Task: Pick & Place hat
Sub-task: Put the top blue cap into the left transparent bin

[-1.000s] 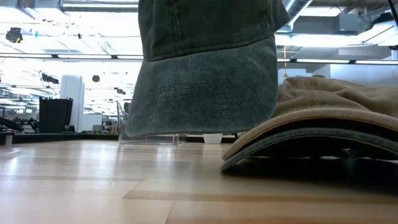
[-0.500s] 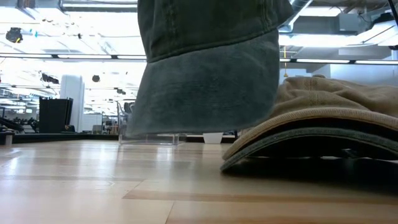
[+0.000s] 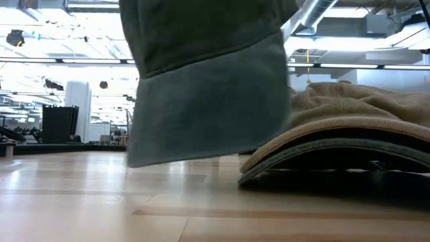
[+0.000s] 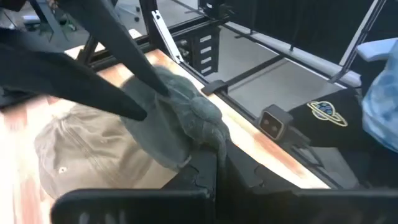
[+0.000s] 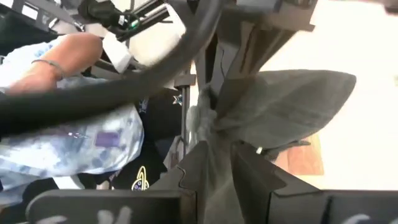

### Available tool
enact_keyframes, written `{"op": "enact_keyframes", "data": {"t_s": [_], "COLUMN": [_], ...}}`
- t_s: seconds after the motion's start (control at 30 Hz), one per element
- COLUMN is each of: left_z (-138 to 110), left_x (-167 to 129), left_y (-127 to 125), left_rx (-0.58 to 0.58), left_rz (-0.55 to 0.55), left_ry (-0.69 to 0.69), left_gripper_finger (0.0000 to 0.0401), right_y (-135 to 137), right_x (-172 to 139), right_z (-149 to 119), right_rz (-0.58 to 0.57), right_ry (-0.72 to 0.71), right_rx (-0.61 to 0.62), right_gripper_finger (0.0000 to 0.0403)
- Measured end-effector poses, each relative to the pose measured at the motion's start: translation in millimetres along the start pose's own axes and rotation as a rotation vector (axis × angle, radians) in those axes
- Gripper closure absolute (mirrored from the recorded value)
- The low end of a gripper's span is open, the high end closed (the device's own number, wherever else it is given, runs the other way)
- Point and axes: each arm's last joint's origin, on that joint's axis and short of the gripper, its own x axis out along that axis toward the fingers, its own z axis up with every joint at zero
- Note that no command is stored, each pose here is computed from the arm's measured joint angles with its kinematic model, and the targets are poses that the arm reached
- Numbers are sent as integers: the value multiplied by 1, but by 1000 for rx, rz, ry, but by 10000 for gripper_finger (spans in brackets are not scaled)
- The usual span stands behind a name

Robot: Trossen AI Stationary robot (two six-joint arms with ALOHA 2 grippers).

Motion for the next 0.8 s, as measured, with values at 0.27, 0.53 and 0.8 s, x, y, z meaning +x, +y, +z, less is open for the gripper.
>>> {"op": "enact_keyframes", "data": {"t_s": [0.27,0.53,0.8], "left_z": [11,19,23], "left_x": [-32,-72,-116], "left_y": [-6,-7,2], "left_rx": [-29,-87,-137], "left_rz": [1,36,143], "left_ry": [-7,-37,-109], "left_gripper_finger": [391,391,391], "right_y": [1,4,1], "right_x": [-1,-21,-47], "right_z": [1,3,-8], "right_rz": [14,-4,-236], "right_ry": [-10,-40,-29], "right_rx": [-7,-96,-82], "right_gripper_finger": [341,341,342]}}
